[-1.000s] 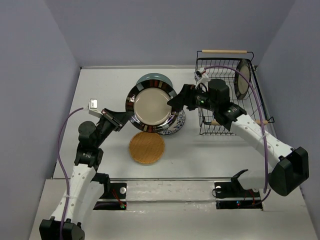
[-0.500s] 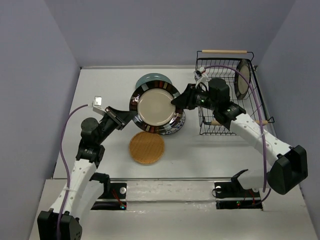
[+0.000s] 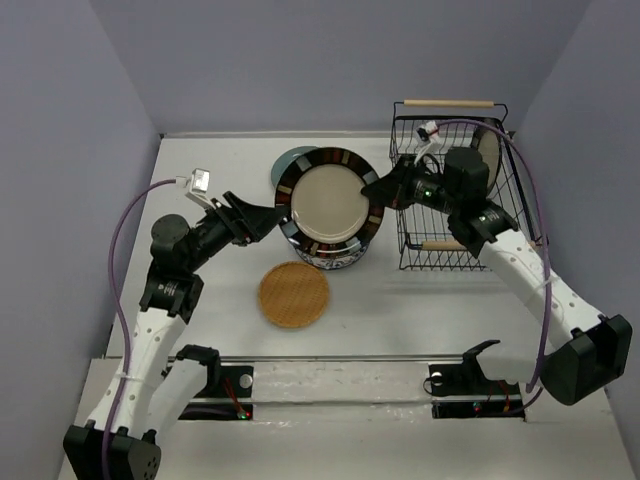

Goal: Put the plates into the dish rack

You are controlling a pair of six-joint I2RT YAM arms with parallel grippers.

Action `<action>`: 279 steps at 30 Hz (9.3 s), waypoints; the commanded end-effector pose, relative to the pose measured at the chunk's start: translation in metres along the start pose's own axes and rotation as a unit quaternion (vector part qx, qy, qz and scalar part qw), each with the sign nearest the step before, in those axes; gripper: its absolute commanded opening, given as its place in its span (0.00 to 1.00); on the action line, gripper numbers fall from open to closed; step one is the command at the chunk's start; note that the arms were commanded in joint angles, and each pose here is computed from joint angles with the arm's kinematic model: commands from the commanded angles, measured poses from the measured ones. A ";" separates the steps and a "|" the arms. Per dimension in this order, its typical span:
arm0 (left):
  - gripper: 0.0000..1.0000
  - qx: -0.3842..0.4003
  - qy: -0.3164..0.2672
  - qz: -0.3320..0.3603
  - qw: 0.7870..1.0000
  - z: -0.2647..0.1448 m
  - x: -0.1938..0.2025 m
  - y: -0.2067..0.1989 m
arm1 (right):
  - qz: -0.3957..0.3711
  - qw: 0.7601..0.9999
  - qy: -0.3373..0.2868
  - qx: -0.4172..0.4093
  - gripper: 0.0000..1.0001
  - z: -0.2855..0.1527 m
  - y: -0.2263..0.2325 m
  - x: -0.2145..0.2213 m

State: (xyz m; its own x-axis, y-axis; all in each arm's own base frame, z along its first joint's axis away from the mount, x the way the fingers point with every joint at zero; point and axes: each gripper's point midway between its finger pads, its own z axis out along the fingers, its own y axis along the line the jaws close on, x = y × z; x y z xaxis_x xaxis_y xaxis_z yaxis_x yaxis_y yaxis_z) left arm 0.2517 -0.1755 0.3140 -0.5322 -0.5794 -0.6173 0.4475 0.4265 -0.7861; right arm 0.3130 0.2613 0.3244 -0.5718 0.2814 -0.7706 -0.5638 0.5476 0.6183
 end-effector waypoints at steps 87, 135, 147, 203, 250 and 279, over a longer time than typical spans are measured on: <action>0.90 -0.189 0.038 0.223 0.956 -0.023 0.034 0.068 | -0.184 0.809 -0.161 0.534 0.78 -0.115 -0.302 -0.220; 0.57 -0.435 0.218 0.111 0.867 0.121 0.098 0.271 | -0.096 0.993 -0.054 0.038 0.84 -0.041 -0.013 0.007; 0.20 -0.413 0.252 0.057 0.873 0.116 0.144 0.297 | -0.087 0.994 -0.050 0.040 0.84 -0.035 -0.019 0.011; 0.06 0.065 -0.060 0.000 0.996 0.024 -0.065 -0.045 | -0.008 0.996 0.044 -0.079 0.70 0.034 -0.012 0.033; 0.99 -0.161 -0.003 0.244 0.956 -0.030 0.010 0.055 | -0.285 0.714 -0.147 0.623 0.07 -0.115 -0.237 -0.227; 0.99 -0.175 0.010 0.244 0.954 -0.027 0.015 0.062 | -0.211 0.752 -0.093 0.618 0.07 -0.087 -0.317 -0.161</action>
State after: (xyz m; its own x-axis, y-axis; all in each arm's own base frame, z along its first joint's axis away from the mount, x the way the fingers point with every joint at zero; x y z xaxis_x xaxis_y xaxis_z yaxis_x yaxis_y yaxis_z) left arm 0.2489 -0.1395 0.2418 -0.3821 -0.2427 -0.8917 0.3663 0.8461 -0.3873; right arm 0.5130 -0.0236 0.2177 -0.5267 -0.1409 -0.8383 0.2850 0.8998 -0.3303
